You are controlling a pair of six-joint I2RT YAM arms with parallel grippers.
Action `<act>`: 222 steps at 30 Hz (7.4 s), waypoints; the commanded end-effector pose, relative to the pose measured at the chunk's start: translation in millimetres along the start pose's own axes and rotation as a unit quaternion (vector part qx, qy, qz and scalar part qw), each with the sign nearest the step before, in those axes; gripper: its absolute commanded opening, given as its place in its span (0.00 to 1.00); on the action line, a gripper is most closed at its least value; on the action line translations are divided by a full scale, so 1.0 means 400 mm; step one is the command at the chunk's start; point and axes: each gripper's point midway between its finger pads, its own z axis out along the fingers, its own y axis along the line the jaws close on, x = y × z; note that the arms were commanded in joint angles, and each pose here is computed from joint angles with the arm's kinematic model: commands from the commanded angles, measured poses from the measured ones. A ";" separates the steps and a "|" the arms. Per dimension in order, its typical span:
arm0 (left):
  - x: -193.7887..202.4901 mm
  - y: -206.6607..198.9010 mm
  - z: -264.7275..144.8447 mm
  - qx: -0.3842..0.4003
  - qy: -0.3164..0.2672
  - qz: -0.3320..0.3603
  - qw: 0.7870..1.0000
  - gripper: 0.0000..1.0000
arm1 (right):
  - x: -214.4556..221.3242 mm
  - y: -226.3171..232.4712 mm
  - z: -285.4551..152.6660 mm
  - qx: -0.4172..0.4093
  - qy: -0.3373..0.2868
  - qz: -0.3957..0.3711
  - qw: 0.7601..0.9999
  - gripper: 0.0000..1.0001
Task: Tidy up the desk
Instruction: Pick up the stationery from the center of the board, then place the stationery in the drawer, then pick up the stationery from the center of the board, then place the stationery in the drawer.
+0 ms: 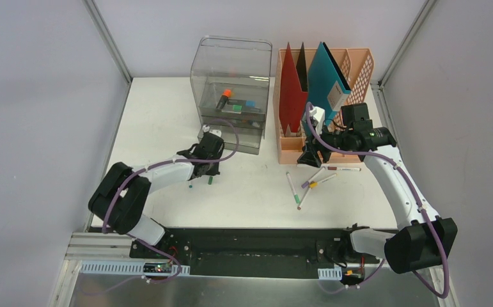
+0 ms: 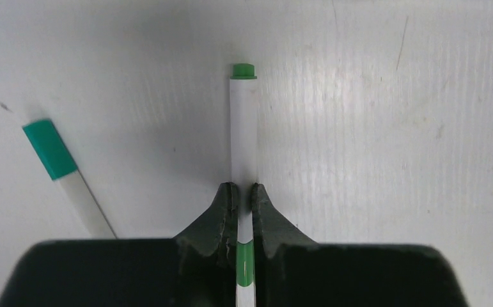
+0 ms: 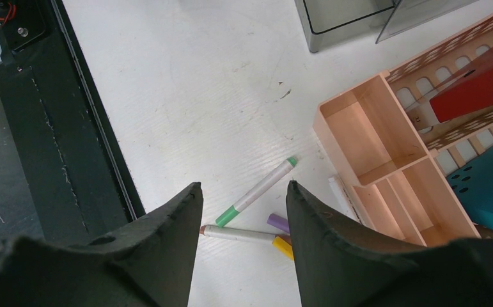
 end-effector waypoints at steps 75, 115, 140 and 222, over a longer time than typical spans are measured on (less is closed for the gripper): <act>-0.432 -0.174 -0.231 0.409 -0.281 -0.307 0.812 0.73 | -0.024 0.007 -0.011 -0.009 -0.017 -0.027 0.999 0.54; -0.043 0.227 -0.147 -0.111 -0.087 -0.286 0.948 0.99 | -0.017 0.000 -0.003 -0.010 -0.012 -0.020 1.000 0.54; 0.034 0.210 -0.019 -0.161 0.068 -0.221 0.959 0.35 | -0.016 0.000 -0.005 -0.008 -0.011 -0.021 1.000 0.54; -0.450 -0.117 -0.026 0.323 -0.115 -0.624 0.702 0.51 | -0.015 0.001 -0.009 -0.006 -0.011 -0.024 1.000 0.54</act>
